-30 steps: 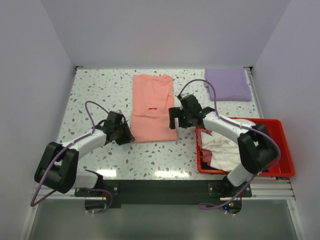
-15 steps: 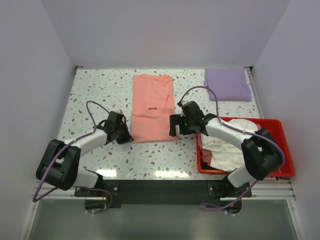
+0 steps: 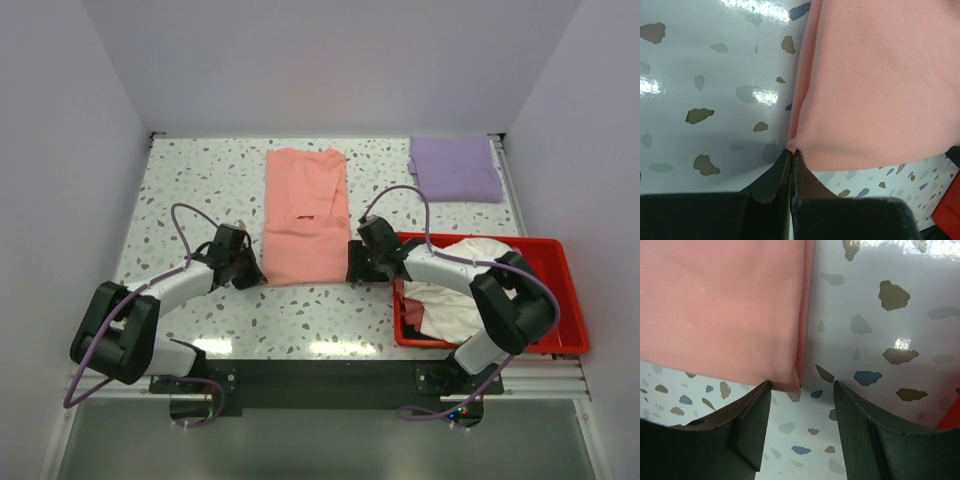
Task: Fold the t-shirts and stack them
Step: Fold the tshirt
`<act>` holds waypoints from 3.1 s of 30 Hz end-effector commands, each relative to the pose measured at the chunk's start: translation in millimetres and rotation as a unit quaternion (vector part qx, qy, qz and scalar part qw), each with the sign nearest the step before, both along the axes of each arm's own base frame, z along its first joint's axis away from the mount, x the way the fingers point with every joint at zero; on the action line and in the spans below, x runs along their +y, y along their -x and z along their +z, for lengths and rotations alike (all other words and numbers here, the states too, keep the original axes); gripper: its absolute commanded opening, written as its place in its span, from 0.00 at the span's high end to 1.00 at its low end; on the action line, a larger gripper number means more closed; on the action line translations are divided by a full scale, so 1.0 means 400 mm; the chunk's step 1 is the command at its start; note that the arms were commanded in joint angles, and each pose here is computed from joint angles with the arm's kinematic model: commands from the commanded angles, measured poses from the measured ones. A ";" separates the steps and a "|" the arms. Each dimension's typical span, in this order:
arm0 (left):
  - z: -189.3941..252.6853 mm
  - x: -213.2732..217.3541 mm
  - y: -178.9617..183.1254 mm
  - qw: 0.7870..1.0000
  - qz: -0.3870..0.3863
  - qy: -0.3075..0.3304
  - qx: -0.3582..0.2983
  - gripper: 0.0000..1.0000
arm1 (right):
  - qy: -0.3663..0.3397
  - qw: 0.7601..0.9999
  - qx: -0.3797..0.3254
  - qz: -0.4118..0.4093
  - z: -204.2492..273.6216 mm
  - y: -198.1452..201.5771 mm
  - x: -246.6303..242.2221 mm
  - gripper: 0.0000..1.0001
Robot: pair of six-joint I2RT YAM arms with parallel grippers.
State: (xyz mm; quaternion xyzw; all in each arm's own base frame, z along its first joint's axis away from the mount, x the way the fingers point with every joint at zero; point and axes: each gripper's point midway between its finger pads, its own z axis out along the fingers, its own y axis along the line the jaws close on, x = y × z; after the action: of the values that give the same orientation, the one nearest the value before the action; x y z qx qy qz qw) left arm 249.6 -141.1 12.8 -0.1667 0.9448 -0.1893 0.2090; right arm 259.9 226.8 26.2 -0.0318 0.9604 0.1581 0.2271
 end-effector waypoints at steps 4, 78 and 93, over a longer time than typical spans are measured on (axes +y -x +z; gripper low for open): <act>-0.026 0.031 0.041 0.999 0.004 -0.023 0.025 1.00 | -0.019 0.998 -0.029 -0.044 0.004 -0.037 0.006 0.45; 0.539 -0.018 -0.053 0.972 0.070 -0.043 -0.219 1.00 | -0.054 0.982 -0.173 0.057 0.495 -0.025 -0.051 1.00; 0.575 -0.006 -0.268 0.968 0.064 -0.062 -0.234 1.00 | -0.081 0.981 -0.170 0.052 0.522 -0.212 -0.034 1.00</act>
State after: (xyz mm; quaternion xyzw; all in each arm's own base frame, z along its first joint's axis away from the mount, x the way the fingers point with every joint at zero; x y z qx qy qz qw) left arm 333.1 -148.8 217.3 -0.1701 0.8857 -0.1426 0.4077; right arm 327.1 208.1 212.7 -0.0748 0.9065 0.2199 0.3525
